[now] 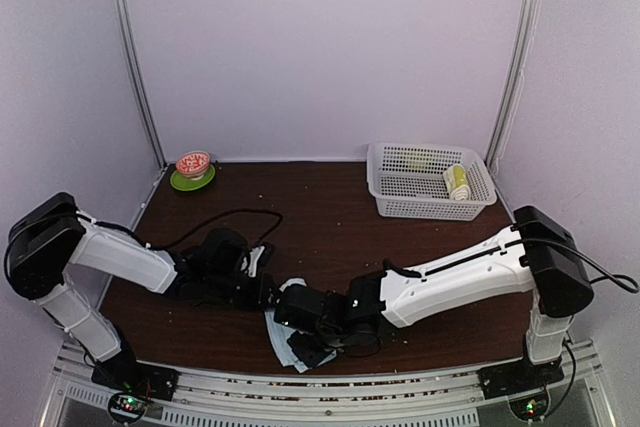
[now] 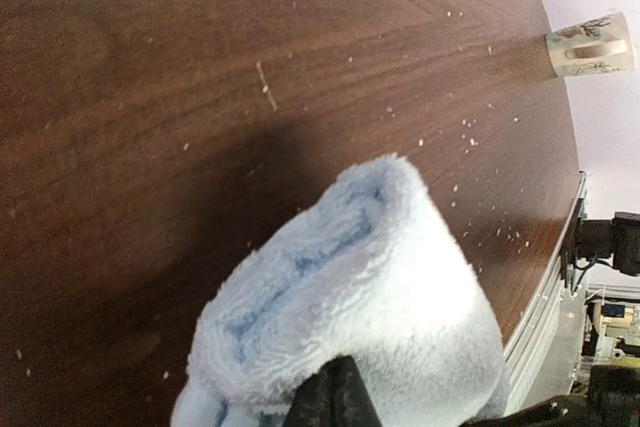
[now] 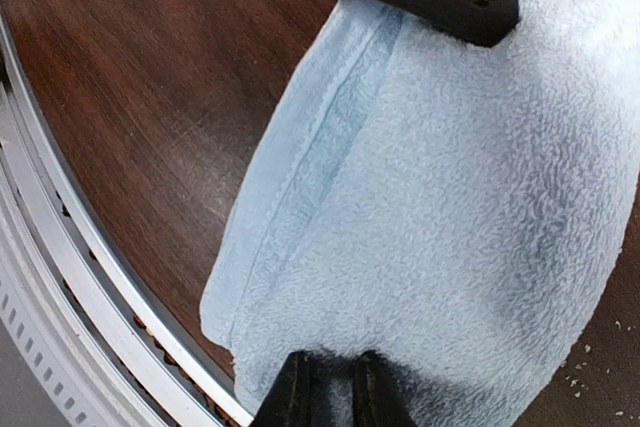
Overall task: Roll the towels
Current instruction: Roll the towel at the center of the board.
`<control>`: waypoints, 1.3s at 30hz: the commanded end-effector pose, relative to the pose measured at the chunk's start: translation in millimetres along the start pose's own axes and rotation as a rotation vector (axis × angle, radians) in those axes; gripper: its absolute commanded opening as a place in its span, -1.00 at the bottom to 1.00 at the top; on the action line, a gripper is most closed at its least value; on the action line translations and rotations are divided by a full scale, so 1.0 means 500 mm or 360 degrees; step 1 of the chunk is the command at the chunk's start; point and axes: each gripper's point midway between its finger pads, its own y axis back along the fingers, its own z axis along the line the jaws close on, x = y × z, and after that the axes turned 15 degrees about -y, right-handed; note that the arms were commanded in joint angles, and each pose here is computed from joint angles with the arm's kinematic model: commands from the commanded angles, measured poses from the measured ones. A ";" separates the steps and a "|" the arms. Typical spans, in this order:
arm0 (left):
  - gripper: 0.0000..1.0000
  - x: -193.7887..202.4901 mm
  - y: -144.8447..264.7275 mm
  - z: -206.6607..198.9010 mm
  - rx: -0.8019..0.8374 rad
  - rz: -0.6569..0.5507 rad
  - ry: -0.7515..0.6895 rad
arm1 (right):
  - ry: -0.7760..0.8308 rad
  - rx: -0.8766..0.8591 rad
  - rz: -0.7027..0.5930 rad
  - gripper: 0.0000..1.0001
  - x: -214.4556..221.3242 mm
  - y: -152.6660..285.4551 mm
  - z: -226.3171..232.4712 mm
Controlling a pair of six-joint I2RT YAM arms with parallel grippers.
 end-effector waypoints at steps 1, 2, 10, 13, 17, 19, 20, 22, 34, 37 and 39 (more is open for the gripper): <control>-1.00 0.071 0.035 0.042 -0.0160 0.0151 0.0079 | 0.0055 0.0184 0.0172 -0.67 0.069 -0.030 -0.053; -1.00 0.062 0.046 0.034 -0.0150 0.0122 0.0071 | 0.0056 0.0185 0.0168 -0.67 0.068 -0.030 -0.052; -1.00 -0.031 0.100 -0.035 -0.0055 -0.0078 -0.0026 | 0.0068 0.0183 0.0141 -0.67 0.061 -0.028 -0.050; -1.00 -0.054 0.081 -0.051 -0.0008 -0.0074 -0.0051 | 0.0067 0.0177 0.0136 -0.67 0.059 -0.029 -0.048; -1.00 -0.065 0.042 -0.051 0.0015 -0.0036 -0.0066 | 0.0067 0.0166 0.0126 -0.66 0.055 -0.025 -0.044; -1.00 -0.057 0.020 -0.043 0.0017 0.0004 -0.0052 | 0.0068 0.0147 0.0113 -0.65 0.050 -0.020 -0.037; -1.00 -0.050 0.010 -0.039 0.0023 0.0023 -0.0046 | 0.0069 0.0137 0.0106 -0.64 0.047 -0.017 -0.034; -1.00 -0.034 -0.007 -0.025 0.0009 0.0061 -0.0018 | 0.0071 0.0107 0.0095 -0.57 0.040 -0.006 -0.025; -1.00 0.038 -0.016 0.031 -0.0100 0.0147 0.0028 | -0.0204 -0.0350 -0.0067 0.12 -0.057 0.127 0.005; -1.00 0.052 -0.012 0.040 -0.0123 0.0158 0.0029 | -0.0358 -0.0488 -0.0085 0.17 -0.080 0.136 -0.023; -1.00 0.062 -0.010 0.047 -0.0141 0.0166 0.0032 | -0.0450 -0.0568 -0.0082 0.19 -0.090 0.131 -0.041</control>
